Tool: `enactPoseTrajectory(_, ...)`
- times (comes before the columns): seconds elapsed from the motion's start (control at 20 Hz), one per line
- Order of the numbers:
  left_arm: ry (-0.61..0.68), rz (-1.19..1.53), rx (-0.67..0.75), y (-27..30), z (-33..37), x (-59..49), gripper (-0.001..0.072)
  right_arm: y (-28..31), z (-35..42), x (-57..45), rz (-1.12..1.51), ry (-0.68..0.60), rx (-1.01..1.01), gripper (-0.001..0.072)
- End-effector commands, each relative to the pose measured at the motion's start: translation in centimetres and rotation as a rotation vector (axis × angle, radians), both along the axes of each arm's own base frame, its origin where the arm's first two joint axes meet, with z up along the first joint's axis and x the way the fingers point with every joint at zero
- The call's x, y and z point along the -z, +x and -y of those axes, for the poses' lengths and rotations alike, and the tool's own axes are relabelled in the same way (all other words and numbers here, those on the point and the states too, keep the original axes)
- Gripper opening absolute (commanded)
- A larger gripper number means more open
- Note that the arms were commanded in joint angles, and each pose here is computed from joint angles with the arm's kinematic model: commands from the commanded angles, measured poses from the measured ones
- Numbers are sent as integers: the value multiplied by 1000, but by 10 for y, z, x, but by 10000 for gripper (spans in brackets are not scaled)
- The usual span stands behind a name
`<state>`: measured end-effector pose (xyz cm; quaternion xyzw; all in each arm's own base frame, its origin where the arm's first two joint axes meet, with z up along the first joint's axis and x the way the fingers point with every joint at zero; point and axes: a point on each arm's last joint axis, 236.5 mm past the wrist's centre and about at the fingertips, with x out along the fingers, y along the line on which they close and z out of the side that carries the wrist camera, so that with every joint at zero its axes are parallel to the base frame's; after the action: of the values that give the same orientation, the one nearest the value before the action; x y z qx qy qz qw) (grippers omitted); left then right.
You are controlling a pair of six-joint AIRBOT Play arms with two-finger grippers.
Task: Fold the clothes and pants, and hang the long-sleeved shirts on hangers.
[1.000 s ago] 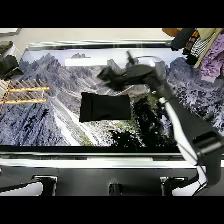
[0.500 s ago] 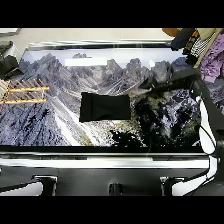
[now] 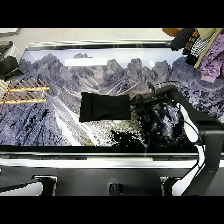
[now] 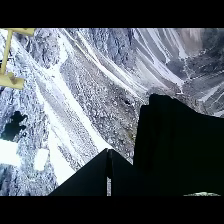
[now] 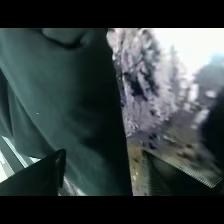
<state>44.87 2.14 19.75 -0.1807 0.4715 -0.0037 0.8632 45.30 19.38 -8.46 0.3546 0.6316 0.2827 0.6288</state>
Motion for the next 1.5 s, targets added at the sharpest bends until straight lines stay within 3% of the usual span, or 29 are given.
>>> enactPoseTrajectory(0.0, 0, 0, -2, 0, -1, 0, 17, -2, -16, 13, 9, -15, -16, 442)
enactPoseTrajectory(0.1, -1, -4, -2, 1, -1, 2, 16, 5, -18, 16, 30, -33, 6, 368)
enactPoseTrajectory(0.2, -2, -7, -2, 1, -1, 3, 16, 12, -24, 13, 49, -30, 26, 153)
enactPoseTrajectory(0.3, -1, -7, -2, 1, -1, 3, 17, 23, -26, -3, 82, -3, 63, 29)
enactPoseTrajectory(0.85, -4, -43, 8, -6, 1, 8, 17, 113, 17, -140, 346, -125, 284, 28)
enactPoseTrajectory(1.2, -6, -67, 14, -11, 2, 10, 16, 152, 146, -191, 399, -127, 549, 27)
enactPoseTrajectory(1.45, -7, -67, 13, -11, 2, 10, 16, 158, 256, -215, 450, -202, 734, 27)
